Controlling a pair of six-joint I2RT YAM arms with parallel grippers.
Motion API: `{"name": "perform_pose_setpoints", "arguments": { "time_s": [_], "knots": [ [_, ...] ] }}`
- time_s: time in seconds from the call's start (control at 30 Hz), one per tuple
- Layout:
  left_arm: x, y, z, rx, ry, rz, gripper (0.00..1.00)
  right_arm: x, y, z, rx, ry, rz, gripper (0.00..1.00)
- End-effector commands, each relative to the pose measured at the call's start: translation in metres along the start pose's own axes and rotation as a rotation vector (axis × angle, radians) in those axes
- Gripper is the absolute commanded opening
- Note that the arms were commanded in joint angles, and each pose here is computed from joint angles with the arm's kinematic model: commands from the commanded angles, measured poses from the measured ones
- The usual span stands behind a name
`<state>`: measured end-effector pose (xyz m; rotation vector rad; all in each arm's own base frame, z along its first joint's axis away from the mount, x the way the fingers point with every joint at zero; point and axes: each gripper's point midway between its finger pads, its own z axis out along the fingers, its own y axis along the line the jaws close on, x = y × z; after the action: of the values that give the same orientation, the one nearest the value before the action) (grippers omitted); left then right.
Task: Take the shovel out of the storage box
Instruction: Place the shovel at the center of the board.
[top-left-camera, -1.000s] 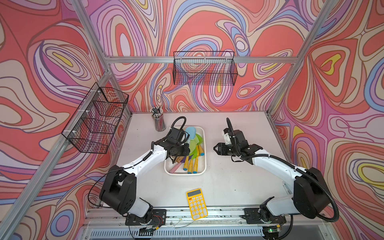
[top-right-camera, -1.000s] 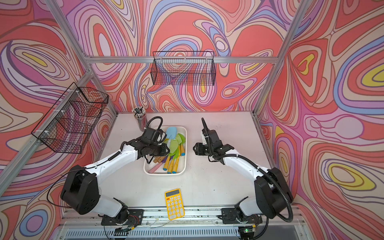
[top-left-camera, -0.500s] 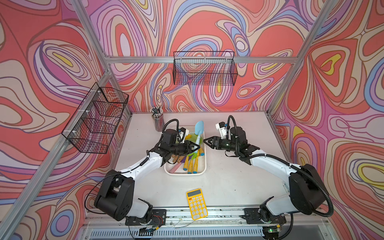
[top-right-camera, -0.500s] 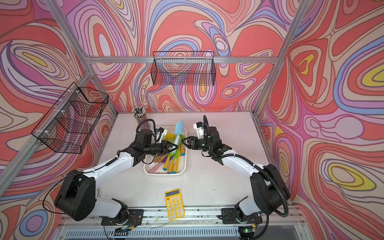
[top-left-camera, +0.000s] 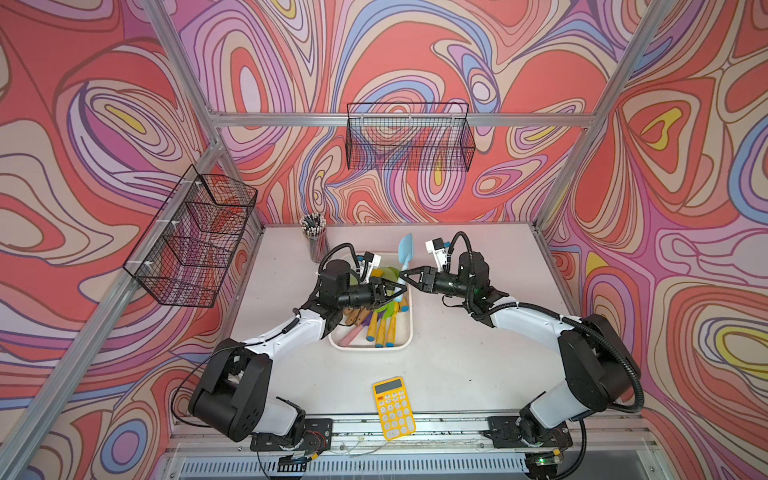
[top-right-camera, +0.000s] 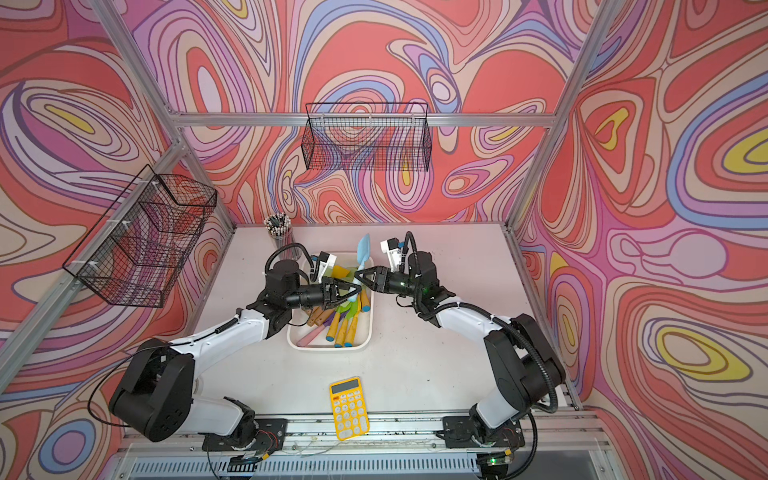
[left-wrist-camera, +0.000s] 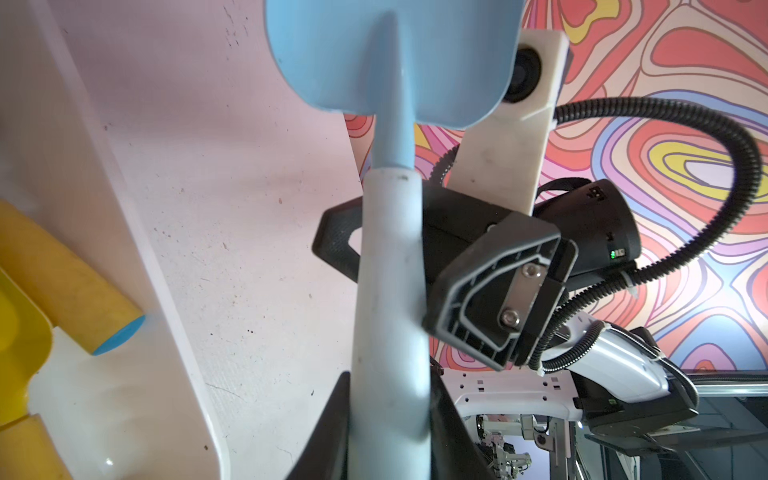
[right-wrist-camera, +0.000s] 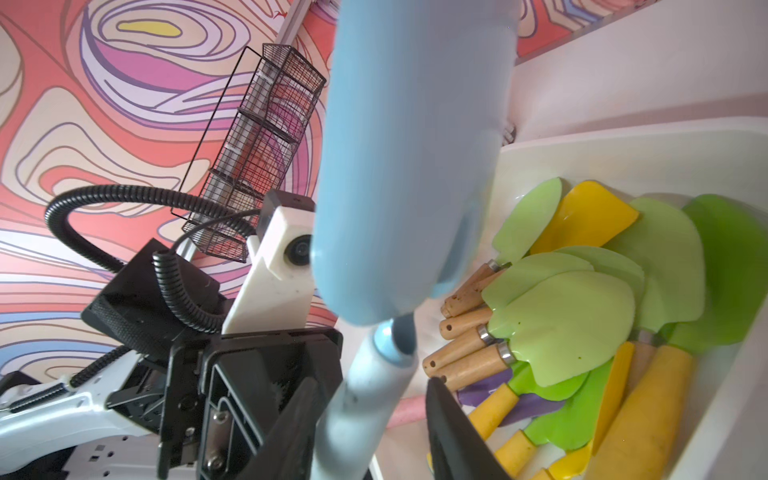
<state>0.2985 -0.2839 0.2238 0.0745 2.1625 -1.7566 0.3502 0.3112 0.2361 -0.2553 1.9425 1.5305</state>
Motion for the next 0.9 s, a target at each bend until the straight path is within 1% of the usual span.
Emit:
{"name": "perform_pose_setpoints", "arguments": {
  "time_s": [0.0,0.07,0.17,0.3,0.43,0.53,0.57,0.63,0.7,0.77,0.8,0.87],
  "knots": [
    [0.003,-0.018,0.002,0.085,0.018,0.043,0.0,-0.009,0.004,0.003,-0.068,-0.02,0.029,0.41],
    [0.003,-0.019,0.002,0.096,0.019,0.04,0.0,-0.01,0.004,0.004,-0.089,-0.025,0.04,0.39],
    [0.003,-0.02,0.002,0.105,0.013,0.034,0.0,-0.015,0.007,0.002,-0.132,-0.043,0.054,0.31],
    [0.003,-0.019,0.002,0.11,0.011,0.032,0.0,-0.017,0.009,0.001,-0.173,-0.055,0.071,0.27],
    [0.002,-0.019,0.003,0.12,0.011,0.027,0.0,-0.019,0.006,-0.001,-0.19,-0.061,0.089,0.16],
    [0.002,-0.017,0.004,0.124,0.013,0.021,0.0,-0.021,0.005,-0.002,-0.2,-0.069,0.1,0.04],
    [0.002,-0.016,0.004,0.121,0.014,0.019,0.05,-0.021,0.004,-0.002,-0.2,-0.069,0.102,0.0],
    [0.002,-0.014,0.004,0.111,0.01,0.019,0.19,-0.021,0.002,-0.002,-0.191,-0.065,0.103,0.0],
    [0.0,-0.011,0.002,0.094,0.006,0.018,0.38,-0.022,0.001,-0.001,-0.173,-0.059,0.099,0.0],
    [-0.003,-0.007,-0.001,0.069,-0.005,0.018,0.52,-0.022,-0.001,-0.002,-0.153,-0.051,0.095,0.0],
    [-0.006,-0.002,-0.004,0.046,-0.015,0.013,0.57,-0.023,-0.002,-0.003,-0.14,-0.05,0.092,0.0],
    [-0.015,0.009,-0.015,-0.013,-0.051,-0.003,0.61,-0.025,-0.007,-0.005,-0.109,-0.046,0.09,0.0]
  ]
}}
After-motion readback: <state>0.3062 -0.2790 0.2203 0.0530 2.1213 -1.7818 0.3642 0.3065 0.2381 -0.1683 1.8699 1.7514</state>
